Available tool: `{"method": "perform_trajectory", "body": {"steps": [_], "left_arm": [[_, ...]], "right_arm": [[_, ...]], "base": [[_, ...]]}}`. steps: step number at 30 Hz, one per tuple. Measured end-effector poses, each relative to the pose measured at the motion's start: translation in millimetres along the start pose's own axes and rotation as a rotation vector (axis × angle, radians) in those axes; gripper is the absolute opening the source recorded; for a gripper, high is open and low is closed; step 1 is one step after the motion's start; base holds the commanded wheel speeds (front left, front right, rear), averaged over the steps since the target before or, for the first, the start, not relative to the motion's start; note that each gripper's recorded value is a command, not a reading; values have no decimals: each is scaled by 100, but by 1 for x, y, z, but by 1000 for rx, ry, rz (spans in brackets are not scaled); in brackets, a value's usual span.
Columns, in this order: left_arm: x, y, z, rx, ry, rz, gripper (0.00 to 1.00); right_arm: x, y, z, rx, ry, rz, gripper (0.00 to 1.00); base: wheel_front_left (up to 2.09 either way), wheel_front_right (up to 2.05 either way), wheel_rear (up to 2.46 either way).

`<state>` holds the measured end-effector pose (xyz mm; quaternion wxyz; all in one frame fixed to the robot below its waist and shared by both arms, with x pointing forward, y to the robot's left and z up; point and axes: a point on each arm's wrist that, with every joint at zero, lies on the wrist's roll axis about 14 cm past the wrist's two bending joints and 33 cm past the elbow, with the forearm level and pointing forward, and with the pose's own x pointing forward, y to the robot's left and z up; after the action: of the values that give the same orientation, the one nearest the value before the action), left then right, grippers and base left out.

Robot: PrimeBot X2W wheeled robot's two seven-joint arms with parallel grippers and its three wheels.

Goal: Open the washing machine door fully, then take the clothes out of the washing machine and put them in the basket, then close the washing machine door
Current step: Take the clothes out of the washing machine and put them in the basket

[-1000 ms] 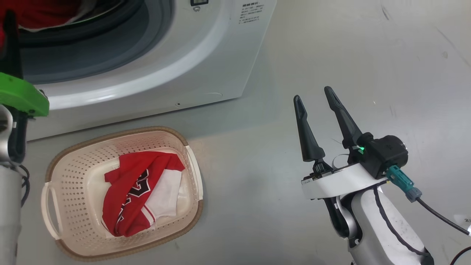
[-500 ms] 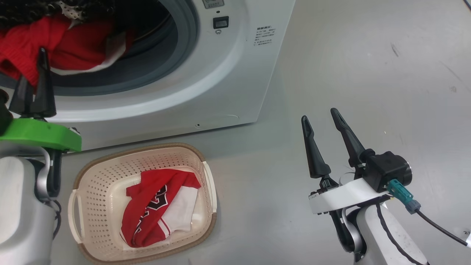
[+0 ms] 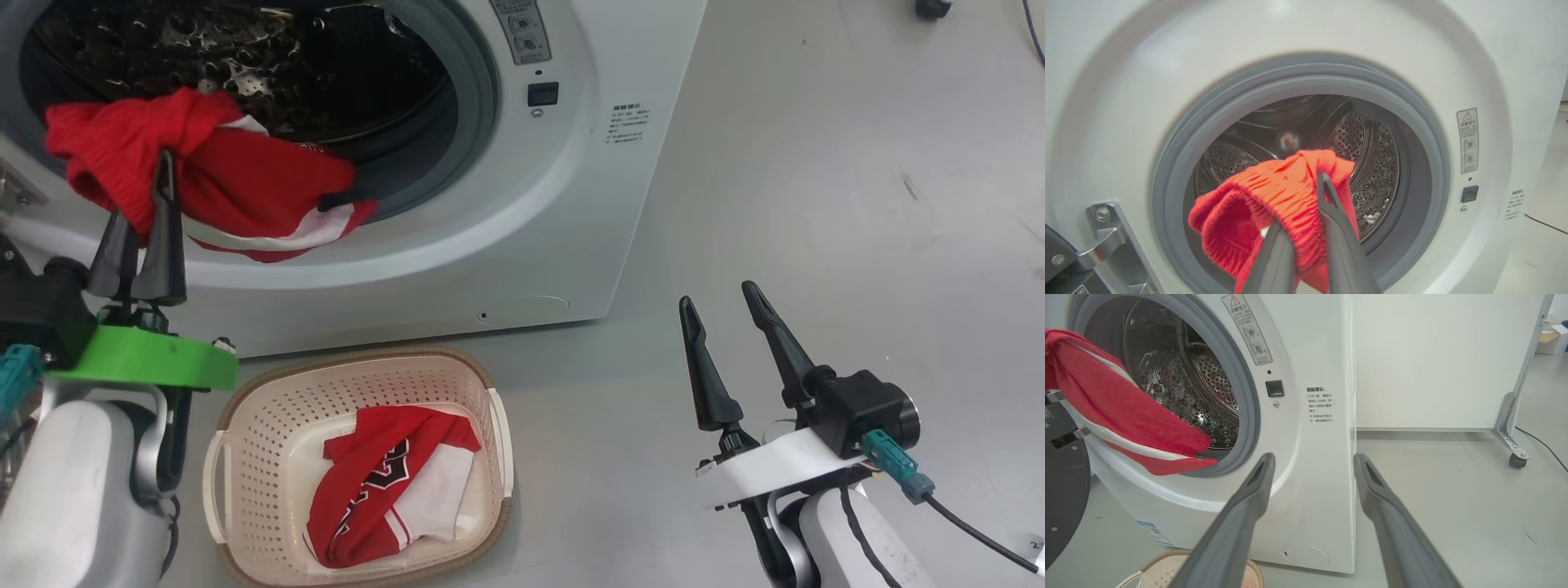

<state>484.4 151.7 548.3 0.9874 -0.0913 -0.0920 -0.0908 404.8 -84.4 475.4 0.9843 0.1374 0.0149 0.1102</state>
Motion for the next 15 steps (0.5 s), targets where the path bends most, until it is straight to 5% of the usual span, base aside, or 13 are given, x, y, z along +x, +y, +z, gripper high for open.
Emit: {"method": "perform_trajectory", "body": {"steps": [15], "left_arm": [[-60,-13,-42,-48,183,12,0]], "right_arm": [[-4,13,2,-4,-4,47,100]], "base": [[0,0,0]]}}
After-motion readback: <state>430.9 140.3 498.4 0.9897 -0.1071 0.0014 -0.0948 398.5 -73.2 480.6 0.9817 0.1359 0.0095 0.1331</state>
